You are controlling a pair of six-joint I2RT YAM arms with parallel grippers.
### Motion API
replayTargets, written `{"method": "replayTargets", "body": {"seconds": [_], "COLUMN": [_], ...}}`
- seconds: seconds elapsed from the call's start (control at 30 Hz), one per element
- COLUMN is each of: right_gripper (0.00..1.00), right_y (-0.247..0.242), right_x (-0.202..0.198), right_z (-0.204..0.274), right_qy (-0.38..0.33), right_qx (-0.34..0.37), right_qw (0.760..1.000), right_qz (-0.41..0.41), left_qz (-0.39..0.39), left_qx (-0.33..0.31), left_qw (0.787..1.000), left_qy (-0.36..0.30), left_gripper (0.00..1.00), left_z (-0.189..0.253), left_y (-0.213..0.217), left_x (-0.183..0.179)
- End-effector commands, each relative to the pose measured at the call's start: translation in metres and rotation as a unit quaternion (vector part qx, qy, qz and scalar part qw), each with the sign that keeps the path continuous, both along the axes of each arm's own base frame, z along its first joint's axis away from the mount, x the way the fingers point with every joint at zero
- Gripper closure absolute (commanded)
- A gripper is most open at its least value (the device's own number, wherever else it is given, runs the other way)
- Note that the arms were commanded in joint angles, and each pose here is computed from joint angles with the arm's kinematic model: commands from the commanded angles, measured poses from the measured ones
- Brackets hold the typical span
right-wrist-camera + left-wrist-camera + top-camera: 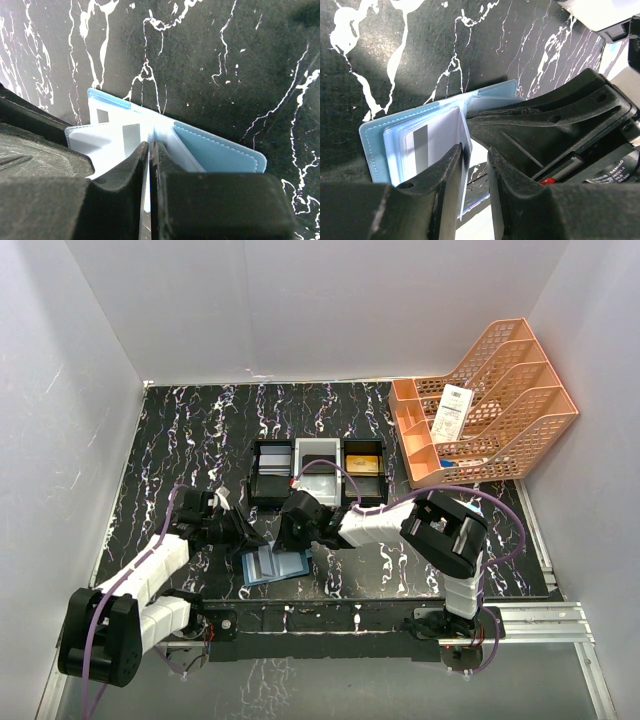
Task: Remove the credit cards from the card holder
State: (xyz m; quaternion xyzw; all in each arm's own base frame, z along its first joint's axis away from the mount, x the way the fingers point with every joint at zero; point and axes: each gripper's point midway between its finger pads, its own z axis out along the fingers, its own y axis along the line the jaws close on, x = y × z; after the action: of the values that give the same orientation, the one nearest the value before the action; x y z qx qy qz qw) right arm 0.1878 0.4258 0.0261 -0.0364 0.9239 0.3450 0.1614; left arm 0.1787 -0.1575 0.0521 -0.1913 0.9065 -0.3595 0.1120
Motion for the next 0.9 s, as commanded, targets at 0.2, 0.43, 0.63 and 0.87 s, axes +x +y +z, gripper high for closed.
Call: {"method": "replayTargets", "body": {"seconds": [0.2, 0.43, 0.63, 0.87], "right_gripper": [0.84, 0.7, 0.54, 0.29], "right_y": [-0.003, -0.027, -0.058, -0.081], "right_x": [-0.01, 0.002, 0.012, 0.017], "right_z": [0.025, 0.056, 0.085, 0.111], "right_qy": [0.001, -0.042, -0.095, -0.128], "right_qx": [0.014, -0.002, -0.003, 0.029], "right_qw": [1.0, 0.999, 0.993, 0.985], "right_qz": [0.024, -0.016, -0.068, -0.112], "left_qz": [-0.016, -0.022, -0.031, -0.047], "left_qx": [0.001, 0.002, -0.002, 0.013], "left_qw": [1.0, 0.999, 0.999, 0.999], "left_qy": [0.023, 0.029, 0.026, 0.021], "left_gripper": [0.82, 0.81, 0.77, 0.7], "left_z": [-0.001, -0.003, 0.003, 0.009], "left_y": [-0.003, -0.006, -0.012, -0.033], "left_x": [-0.01, -0.012, -0.01, -0.009]}}
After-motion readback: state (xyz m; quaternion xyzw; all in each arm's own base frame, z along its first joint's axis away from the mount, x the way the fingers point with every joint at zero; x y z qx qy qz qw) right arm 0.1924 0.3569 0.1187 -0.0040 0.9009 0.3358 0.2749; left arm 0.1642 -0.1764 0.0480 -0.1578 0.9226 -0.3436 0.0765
